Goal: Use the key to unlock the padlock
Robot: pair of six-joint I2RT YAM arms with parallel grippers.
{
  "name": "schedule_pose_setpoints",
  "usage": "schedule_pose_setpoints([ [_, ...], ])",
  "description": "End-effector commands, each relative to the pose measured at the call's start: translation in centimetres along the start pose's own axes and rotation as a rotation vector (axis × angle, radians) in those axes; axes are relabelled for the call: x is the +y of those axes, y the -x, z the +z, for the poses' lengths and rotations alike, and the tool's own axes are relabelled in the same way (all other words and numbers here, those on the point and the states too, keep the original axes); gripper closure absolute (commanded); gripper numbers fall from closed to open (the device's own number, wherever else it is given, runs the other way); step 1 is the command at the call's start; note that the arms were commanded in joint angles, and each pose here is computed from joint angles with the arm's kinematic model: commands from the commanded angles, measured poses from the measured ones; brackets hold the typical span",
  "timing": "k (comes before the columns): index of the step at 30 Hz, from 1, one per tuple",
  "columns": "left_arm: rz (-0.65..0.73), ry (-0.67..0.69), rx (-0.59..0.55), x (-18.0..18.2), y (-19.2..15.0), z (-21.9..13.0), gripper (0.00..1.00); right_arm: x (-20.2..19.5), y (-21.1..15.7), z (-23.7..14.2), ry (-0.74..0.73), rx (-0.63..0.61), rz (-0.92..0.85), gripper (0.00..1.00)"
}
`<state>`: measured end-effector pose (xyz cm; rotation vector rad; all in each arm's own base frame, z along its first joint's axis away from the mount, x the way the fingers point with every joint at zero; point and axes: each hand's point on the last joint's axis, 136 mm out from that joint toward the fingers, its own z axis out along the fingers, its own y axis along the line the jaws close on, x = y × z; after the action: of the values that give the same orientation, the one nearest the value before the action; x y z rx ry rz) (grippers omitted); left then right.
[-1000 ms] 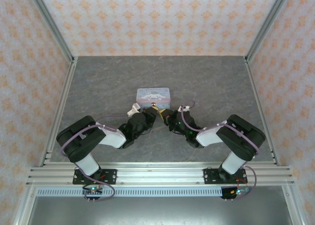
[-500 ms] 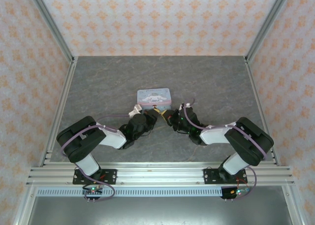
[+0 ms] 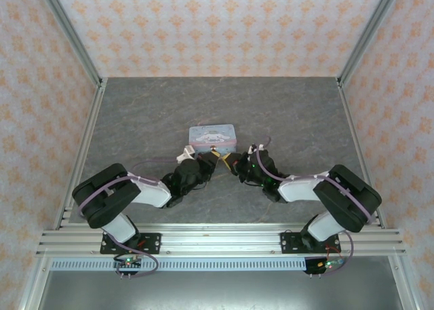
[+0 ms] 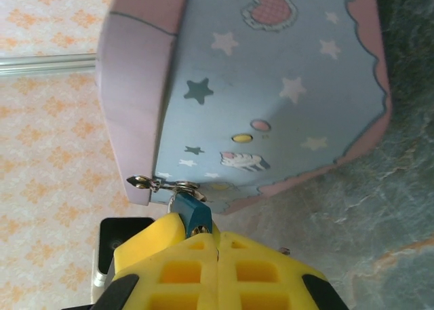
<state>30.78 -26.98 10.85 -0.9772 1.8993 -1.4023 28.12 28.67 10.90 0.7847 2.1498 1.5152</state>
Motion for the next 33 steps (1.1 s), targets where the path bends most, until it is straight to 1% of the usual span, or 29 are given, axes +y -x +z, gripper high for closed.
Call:
schedule_pose_setpoints([
  [1, -0.016, -0.105, 0.109, -3.3, -2.6, -1.4, 1.00, 2.3, 0.7, -0.5, 0.082, -0.040, -0.003, 1.00],
  [8, -0.020, -0.131, 0.098, -4.5, -2.4, -1.8, 1.00, 2.8, -0.1, -0.3, 0.088, -0.025, -0.013, 1.00],
  [19, -0.019, -0.129, 0.089, -4.4, -2.3, -1.8, 1.00, 3.8, -1.4, 0.1, 0.091, -0.019, -0.041, 1.00],
  [22, -0.014, -0.127, 0.089, -4.3, -2.4, -1.8, 1.00, 4.7, -1.8, 0.2, 0.117, -0.014, -0.018, 1.00],
  [29, -0.013, -0.114, 0.094, -3.7, -2.9, -1.3, 1.00, 8.5, -3.5, 0.4, 0.215, 0.025, 0.051, 1.00],
  [33, -0.018, -0.112, 0.098, -3.4, -3.1, -1.0, 1.00, 9.2, -3.5, 0.2, 0.241, 0.019, 0.075, 1.00],
])
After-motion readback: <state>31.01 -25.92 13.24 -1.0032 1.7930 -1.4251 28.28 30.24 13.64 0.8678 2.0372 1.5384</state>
